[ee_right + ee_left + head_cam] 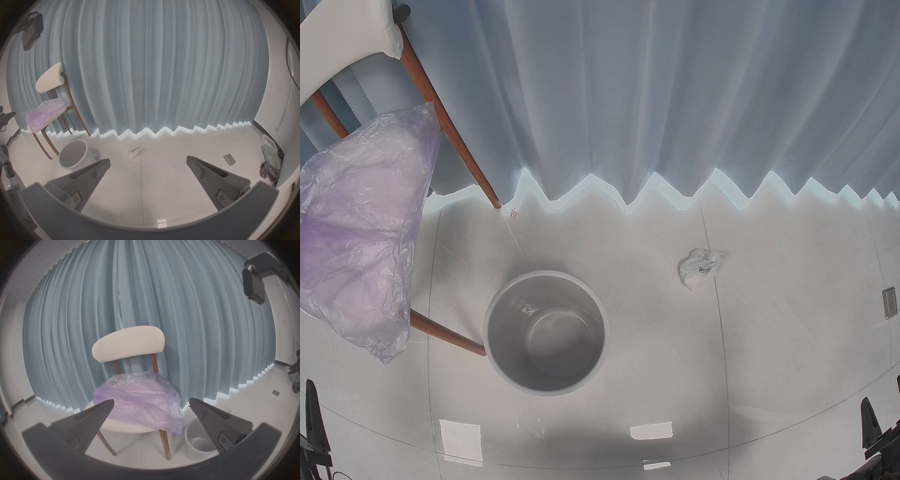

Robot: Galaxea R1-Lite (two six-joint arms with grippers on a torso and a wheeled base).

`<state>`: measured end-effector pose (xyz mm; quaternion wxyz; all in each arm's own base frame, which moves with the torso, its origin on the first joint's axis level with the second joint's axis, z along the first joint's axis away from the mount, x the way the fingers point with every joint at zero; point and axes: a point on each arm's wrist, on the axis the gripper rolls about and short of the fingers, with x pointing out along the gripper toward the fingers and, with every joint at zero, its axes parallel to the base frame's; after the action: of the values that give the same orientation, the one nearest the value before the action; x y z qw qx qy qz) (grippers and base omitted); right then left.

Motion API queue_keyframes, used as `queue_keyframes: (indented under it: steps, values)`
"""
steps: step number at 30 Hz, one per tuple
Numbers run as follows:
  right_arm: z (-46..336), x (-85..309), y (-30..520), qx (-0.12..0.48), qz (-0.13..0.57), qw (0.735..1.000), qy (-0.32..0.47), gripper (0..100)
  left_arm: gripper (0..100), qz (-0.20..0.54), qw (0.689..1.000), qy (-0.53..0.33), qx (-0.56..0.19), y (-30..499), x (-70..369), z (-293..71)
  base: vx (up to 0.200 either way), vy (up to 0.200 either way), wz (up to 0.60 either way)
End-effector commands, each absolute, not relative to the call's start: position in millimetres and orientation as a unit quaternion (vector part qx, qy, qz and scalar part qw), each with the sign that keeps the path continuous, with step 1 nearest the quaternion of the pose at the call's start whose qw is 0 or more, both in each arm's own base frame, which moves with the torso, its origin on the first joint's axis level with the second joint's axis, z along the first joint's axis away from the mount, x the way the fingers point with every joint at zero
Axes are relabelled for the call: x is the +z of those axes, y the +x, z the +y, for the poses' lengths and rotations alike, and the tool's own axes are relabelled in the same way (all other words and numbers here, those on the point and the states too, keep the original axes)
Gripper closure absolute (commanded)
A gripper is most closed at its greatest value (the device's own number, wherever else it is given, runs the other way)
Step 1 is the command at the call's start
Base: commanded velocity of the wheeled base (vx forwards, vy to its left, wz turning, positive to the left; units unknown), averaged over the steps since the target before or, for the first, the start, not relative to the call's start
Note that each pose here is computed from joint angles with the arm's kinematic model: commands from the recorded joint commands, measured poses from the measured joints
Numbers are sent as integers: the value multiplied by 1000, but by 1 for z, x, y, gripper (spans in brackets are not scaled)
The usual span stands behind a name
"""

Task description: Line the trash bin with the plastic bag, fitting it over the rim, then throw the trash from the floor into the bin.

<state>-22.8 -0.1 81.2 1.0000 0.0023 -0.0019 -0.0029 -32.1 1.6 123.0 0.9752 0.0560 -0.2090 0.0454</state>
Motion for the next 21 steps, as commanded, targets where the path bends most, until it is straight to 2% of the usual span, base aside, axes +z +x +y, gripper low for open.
queue_keyframes:
  steps: [1, 7, 21]
  values:
    - [0, 76, -23, -3, -2, 1000, 2, 0, 0, -222, 971, 71, 53, -34, 122, 2, 0, 0, 0]
    - [0, 76, -23, -3, -2, 1000, 2, 0, 0, -238, 968, 68, 47, -47, 152, 2, 0, 0, 0]
    - [0, 76, -23, -3, -2, 1000, 2, 0, 0, -166, 981, 94, 18, -30, 177, 3, 0, 0, 0]
